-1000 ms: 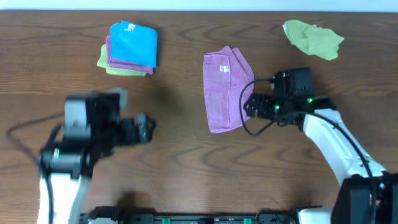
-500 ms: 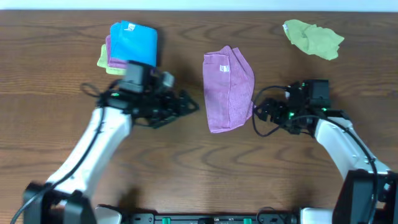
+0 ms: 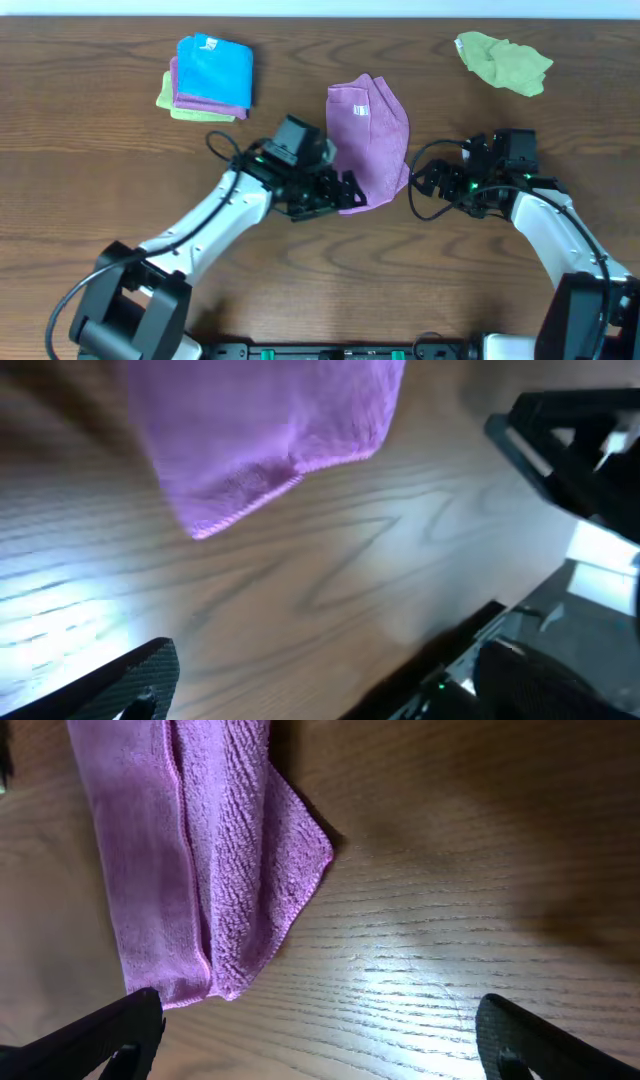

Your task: Fold the cloth

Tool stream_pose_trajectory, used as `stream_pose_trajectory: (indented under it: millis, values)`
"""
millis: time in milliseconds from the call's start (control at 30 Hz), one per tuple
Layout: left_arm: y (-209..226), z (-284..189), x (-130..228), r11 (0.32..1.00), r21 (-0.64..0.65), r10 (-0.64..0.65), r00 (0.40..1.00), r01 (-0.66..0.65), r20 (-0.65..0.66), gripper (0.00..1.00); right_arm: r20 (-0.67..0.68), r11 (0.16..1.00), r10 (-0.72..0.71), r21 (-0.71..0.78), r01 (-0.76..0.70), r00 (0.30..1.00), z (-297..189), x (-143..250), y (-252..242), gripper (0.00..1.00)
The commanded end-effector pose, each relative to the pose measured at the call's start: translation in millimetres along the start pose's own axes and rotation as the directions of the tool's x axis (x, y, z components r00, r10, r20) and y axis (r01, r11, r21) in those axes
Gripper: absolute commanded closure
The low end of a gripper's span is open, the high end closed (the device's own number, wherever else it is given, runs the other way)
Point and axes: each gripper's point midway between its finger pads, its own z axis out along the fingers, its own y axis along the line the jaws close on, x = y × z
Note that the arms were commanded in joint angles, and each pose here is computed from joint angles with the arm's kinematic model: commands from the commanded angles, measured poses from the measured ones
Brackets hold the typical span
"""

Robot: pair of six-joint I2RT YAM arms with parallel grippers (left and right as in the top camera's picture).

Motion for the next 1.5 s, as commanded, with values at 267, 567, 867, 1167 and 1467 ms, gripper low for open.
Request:
stream_pose_trajectory:
  millis: [267,567,867,1167,1467]
  values:
    - [8.4,9.4,-7.0,0.992,-0.125,0.041,0.996,-0.031,0.074,0.05,-0.026,0.929,-0.238,-0.297,0.219,0.971,-6.8,19.7,58.6,0.03]
    - [37.0,-34.6,-38.6,0.991,-0.132,-0.008,0.985,0.031,0.170,0.04,-0.003,0.881,-0.377,-0.310,0.358,0.926,14.1,30.9,95.4,0.03]
    - [76.1,-83.1,-49.1,0.980,-0.167,-0.071,0.970,0.112,0.231,0.04,-0.038,0.892,-0.364,-0.300,0.337,0.931,53.2,34.5,98.0,0.05]
    - [102.7,-110.0,-48.7,0.969,-0.190,-0.110,0.961,0.161,0.254,0.04,-0.112,0.905,-0.326,-0.323,0.276,0.939,84.2,45.3,86.4,0.08]
    - [116.9,-121.2,-51.8,0.961,-0.191,-0.144,0.950,0.201,0.276,0.05,-0.133,0.884,-0.371,-0.355,0.305,0.919,91.6,62.3,104.0,0.10]
